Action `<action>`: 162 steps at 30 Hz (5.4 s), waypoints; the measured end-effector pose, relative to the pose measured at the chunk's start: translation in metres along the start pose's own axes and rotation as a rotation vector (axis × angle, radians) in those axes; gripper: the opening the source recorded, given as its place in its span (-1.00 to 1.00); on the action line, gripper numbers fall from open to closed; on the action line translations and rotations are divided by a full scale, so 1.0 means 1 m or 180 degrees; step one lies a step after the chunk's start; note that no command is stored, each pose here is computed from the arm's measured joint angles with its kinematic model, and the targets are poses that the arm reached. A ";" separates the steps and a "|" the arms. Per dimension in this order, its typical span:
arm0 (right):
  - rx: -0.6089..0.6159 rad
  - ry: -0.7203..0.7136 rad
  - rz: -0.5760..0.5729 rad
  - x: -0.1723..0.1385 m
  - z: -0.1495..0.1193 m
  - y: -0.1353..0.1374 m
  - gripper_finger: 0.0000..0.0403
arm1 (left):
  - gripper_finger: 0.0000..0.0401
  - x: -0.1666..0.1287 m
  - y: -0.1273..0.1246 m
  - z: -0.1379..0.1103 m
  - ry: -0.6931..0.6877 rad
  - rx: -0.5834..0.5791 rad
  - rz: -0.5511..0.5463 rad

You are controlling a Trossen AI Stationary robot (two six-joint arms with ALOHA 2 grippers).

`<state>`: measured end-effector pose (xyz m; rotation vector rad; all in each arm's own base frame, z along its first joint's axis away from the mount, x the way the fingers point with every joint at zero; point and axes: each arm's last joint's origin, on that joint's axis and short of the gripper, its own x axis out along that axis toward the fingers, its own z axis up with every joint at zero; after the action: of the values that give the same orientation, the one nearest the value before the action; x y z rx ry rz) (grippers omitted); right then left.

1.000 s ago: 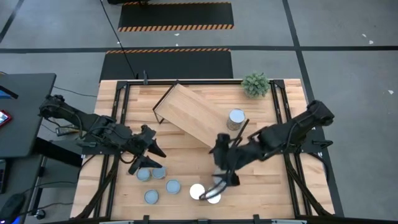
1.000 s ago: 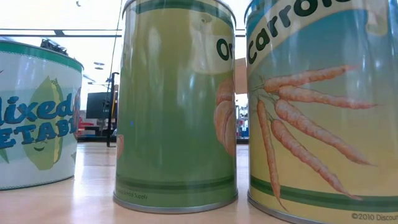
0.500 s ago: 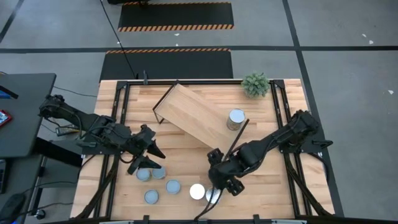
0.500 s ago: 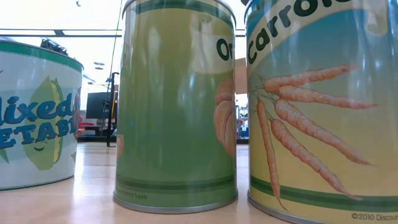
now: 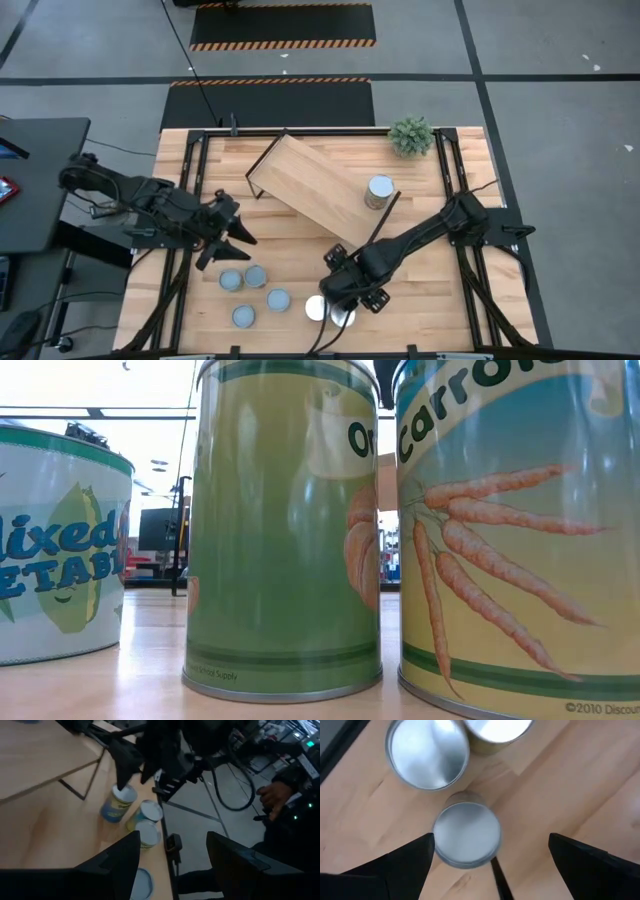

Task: Pick and place cans onto a shelf
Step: Put the big canned peas on the shelf

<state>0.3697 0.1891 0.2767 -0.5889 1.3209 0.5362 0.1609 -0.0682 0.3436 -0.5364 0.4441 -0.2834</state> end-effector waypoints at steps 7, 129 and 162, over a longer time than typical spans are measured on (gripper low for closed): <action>-0.0037 0.0206 0.0117 0.021 0.003 0.004 0.98 | 0.17 -0.019 0.004 0.002 -0.0132 -0.0025 0.0064; 0.0755 0.0095 -0.0043 -0.086 -0.102 -0.095 0.67 | 0.17 -0.035 0.015 0.015 -0.1106 0.0612 0.1439; 0.1127 0.0179 -0.0483 -0.089 -0.096 -0.089 0.91 | 0.17 -0.035 0.015 0.015 -0.1073 0.0624 0.1387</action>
<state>0.3443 0.0560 0.3586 -0.4078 1.3718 0.1556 0.1399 -0.0365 0.3583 -0.2763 0.1930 0.1807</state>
